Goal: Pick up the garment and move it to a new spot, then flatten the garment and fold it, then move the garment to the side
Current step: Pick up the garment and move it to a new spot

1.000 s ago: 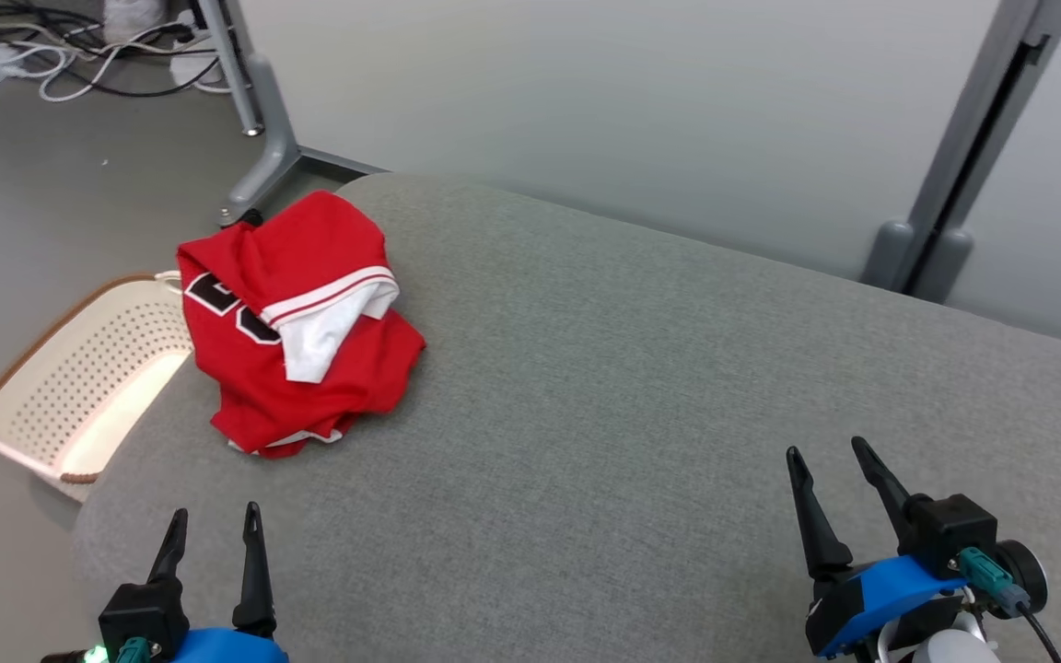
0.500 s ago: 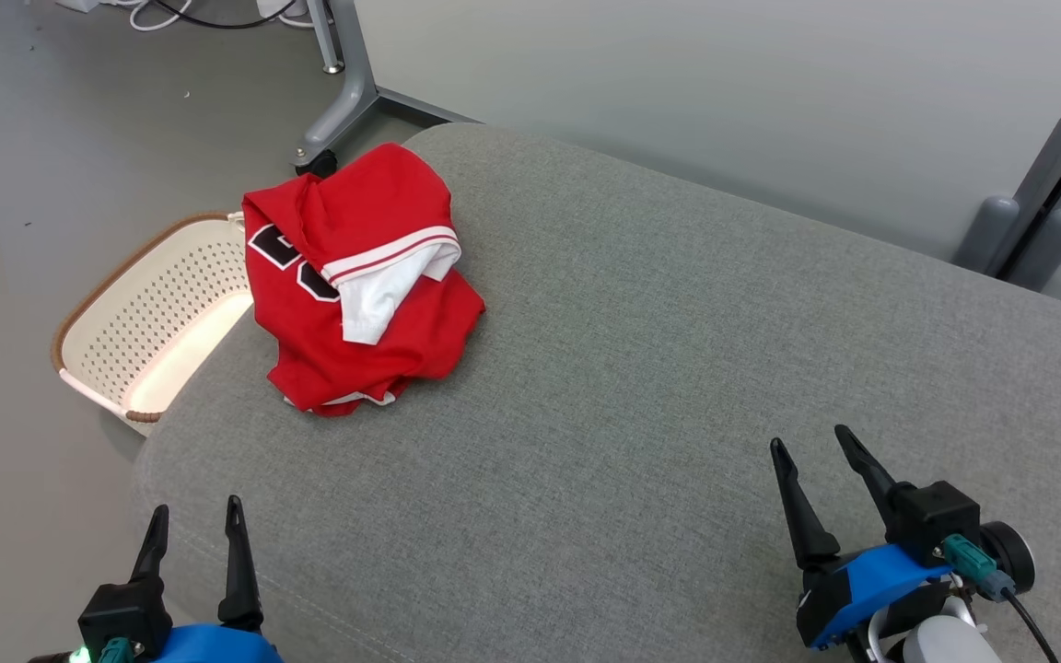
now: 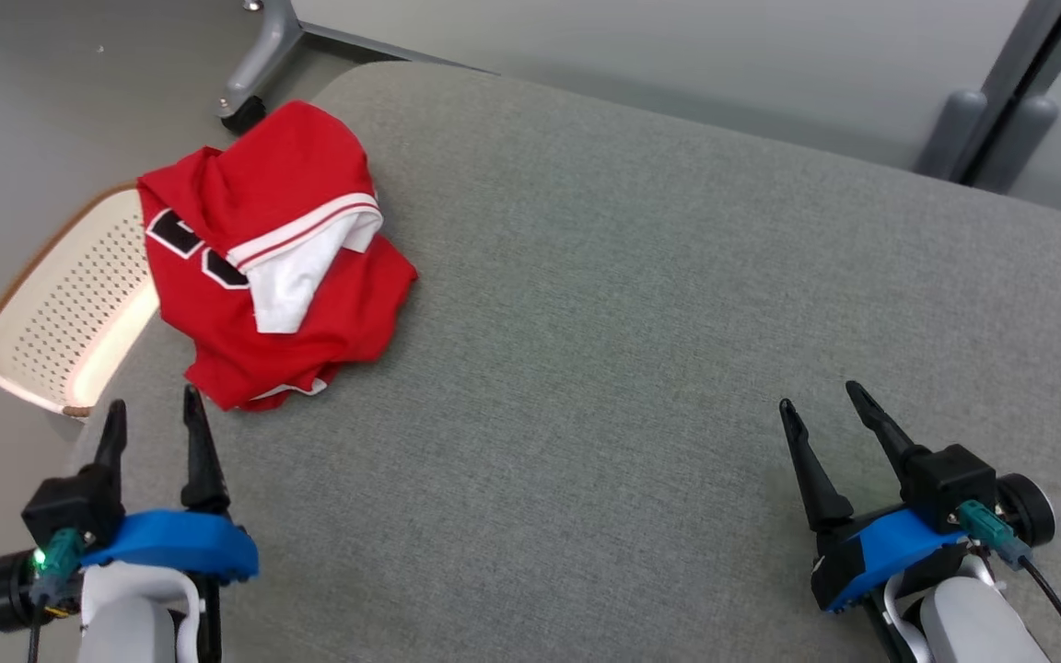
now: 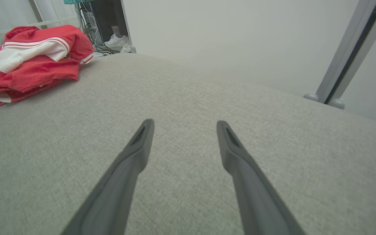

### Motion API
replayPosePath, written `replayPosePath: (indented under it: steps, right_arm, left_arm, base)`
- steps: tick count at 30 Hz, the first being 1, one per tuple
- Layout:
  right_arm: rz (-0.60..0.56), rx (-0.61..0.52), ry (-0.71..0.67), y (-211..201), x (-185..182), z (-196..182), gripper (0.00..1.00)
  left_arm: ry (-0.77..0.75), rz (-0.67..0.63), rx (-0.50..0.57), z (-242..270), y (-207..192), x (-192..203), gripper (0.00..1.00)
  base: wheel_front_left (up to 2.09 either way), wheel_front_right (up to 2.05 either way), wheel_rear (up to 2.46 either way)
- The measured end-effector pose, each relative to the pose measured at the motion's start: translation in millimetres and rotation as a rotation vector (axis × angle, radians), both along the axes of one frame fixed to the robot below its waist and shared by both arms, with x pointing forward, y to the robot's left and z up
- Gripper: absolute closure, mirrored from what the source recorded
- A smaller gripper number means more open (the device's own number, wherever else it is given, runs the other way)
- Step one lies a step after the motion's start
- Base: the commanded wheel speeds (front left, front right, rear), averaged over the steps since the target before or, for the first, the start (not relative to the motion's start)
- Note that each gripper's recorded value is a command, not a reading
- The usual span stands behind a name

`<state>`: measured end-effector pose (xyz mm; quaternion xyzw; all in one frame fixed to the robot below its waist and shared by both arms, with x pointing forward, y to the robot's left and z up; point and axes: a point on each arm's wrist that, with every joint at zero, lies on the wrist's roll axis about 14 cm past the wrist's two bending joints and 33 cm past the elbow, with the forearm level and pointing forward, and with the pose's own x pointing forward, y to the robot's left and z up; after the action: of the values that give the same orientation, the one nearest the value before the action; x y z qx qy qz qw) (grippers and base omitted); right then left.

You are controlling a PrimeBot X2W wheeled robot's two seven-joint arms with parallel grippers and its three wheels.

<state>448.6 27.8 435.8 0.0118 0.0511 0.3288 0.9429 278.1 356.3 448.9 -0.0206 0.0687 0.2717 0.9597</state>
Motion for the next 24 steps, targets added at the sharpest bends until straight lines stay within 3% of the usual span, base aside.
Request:
replayPosePath:
  steps: [12,24]
  right_arm:
    - [-0.051,-0.024,0.018,-34,25,-26,0.0]
    - [-0.092,-0.028,0.023,-55,39,-39,0.0]
  left_arm:
    - [0.047,-0.051,0.025,-6,19,91,0.0]
    - [0.139,-0.013,-0.062,-46,31,125,0.0]
  base:
    - [0.0,0.0,0.0]
    - [0.0,0.0,0.0]
